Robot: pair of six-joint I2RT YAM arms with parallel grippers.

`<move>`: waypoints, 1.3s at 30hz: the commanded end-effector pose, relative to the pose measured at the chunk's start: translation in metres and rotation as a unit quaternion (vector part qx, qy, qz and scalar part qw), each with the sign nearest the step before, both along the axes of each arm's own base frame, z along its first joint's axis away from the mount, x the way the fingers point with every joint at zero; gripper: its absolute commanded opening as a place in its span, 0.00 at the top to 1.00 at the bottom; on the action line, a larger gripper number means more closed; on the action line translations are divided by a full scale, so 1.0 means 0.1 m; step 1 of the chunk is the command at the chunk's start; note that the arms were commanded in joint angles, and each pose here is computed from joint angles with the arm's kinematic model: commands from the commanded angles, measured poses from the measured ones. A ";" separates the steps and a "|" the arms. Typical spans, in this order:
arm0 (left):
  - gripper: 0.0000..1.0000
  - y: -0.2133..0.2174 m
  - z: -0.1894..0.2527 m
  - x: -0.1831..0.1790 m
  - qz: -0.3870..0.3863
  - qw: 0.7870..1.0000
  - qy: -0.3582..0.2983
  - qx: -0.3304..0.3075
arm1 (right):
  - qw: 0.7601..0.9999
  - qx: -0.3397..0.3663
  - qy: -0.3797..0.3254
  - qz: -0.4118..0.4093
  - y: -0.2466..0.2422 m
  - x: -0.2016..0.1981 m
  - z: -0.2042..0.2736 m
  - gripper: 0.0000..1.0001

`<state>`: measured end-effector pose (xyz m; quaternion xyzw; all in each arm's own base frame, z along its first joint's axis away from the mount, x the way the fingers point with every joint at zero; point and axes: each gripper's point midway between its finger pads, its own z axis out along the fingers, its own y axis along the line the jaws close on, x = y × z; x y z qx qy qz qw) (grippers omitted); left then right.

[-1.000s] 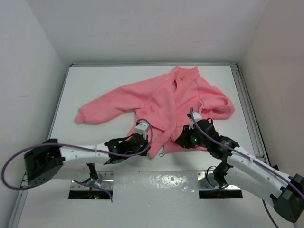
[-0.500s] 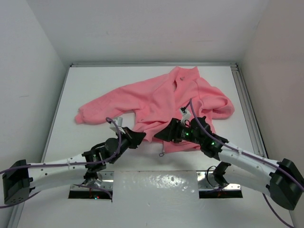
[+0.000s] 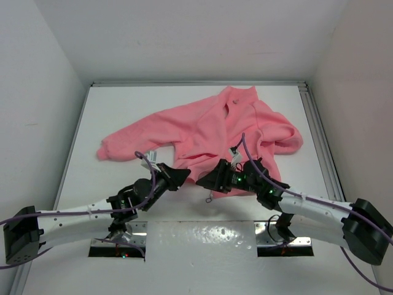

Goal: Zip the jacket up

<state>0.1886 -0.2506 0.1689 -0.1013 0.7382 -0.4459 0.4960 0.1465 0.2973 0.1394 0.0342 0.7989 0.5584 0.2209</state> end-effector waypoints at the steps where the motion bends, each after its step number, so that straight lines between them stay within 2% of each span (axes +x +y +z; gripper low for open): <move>1: 1.00 -0.09 0.32 -0.01 -0.016 0.998 -0.021 -0.057 | 0.999 0.054 0.003 0.001 0.09 -0.01 0.19 0.32; 4: 1.00 -0.12 0.29 -0.04 -0.027 0.997 -0.017 -0.066 | 0.997 0.076 0.005 0.014 0.17 -0.06 0.26 0.33; 10: 1.00 -0.12 0.25 -0.11 -0.041 0.996 -0.005 -0.081 | 0.995 0.093 -0.026 -0.016 0.18 0.07 0.34 0.37; 14: 1.00 -0.12 0.19 -0.15 -0.050 0.995 0.005 -0.085 | 0.992 0.098 -0.071 -0.046 0.12 0.18 0.39 0.48; 25: 1.00 -0.11 0.10 -0.21 -0.061 0.994 0.017 -0.085 | 0.988 0.057 -0.106 -0.093 -0.03 0.33 0.26 0.70; 33: 1.00 -0.16 0.02 -0.23 -0.070 0.994 0.027 -0.082 | 0.987 0.049 -0.119 -0.094 -0.04 0.35 0.27 0.86; 37: 1.00 -0.18 0.02 -0.23 -0.074 0.994 0.025 -0.078 | 0.988 0.051 -0.120 -0.089 -0.01 0.35 0.28 0.99; 39: 1.00 -0.19 0.01 -0.23 -0.075 0.994 0.026 -0.080 | 0.987 0.055 -0.121 -0.084 0.00 0.33 0.30 1.00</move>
